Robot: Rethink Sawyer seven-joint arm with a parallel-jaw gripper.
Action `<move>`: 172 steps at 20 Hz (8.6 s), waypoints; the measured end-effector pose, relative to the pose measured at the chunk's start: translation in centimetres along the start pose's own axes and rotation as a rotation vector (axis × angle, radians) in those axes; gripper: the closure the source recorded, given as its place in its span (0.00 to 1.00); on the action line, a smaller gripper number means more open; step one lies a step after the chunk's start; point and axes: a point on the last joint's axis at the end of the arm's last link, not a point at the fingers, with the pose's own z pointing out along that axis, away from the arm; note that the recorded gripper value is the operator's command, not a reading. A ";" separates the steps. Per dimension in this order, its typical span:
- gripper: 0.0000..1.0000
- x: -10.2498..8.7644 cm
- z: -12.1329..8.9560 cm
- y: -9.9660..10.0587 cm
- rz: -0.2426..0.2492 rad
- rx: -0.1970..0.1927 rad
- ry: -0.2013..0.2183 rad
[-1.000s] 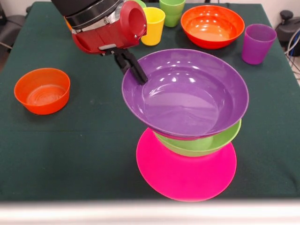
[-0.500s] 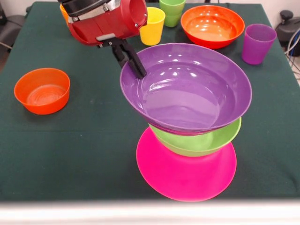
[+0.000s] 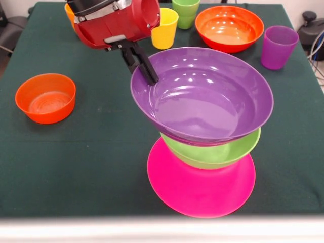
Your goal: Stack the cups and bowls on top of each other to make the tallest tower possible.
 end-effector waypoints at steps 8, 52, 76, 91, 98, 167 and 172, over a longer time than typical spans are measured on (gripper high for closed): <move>1.00 0.8 1.2 0.3 -0.014 -0.012 -0.035; 1.00 1.6 2.9 1.5 -0.027 -0.010 -0.028; 1.00 2.2 6.0 -0.8 0.011 -0.023 0.009; 1.00 2.4 6.6 -1.2 0.010 -0.018 0.014; 1.00 2.5 6.7 -1.3 0.001 -0.009 0.012; 0.00 1.5 2.0 6.6 -0.171 0.215 -0.021; 0.00 2.1 2.6 6.8 -0.177 0.213 -0.023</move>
